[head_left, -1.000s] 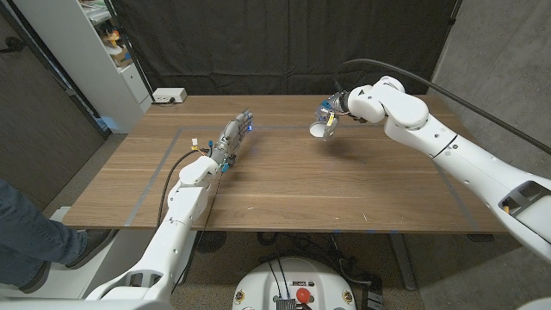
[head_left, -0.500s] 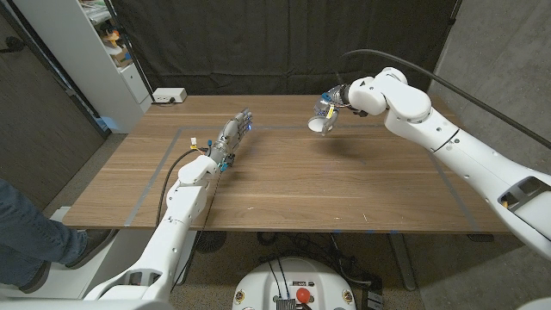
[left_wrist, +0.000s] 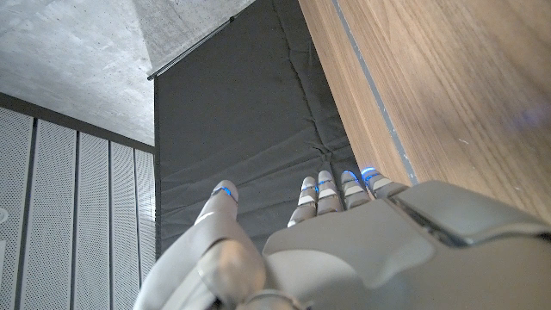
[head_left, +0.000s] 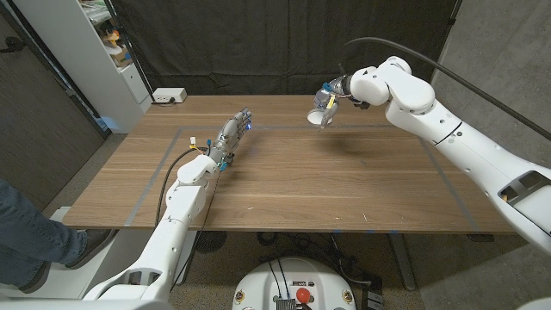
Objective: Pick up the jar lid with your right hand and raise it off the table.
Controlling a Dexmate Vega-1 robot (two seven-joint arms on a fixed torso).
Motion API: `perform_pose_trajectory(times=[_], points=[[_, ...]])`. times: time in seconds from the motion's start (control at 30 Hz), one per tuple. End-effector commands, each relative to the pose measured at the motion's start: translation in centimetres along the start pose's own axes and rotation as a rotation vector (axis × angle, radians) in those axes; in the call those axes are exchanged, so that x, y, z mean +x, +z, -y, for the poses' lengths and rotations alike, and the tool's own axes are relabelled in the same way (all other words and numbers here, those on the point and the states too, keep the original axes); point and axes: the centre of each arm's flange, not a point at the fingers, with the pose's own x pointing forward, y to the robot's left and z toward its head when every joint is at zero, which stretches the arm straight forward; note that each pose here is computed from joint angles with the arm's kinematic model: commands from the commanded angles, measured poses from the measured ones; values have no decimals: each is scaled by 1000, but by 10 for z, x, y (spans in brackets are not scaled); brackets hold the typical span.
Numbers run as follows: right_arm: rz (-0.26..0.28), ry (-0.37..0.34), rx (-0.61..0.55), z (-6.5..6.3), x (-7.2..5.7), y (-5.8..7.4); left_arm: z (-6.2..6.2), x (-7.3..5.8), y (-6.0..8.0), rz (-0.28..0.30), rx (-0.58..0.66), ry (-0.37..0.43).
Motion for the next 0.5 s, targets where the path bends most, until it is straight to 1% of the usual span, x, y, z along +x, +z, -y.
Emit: perform_pose_trajectory(times=[0.03,0.27,0.5], points=[[1,-27,37,16,-11,-9,0,0,3,0,8,-3],[-5,-42,45,23,-16,-11,-1,-2,6,3,12,1],[-7,-45,45,24,-18,-11,0,-3,6,1,15,-2]])
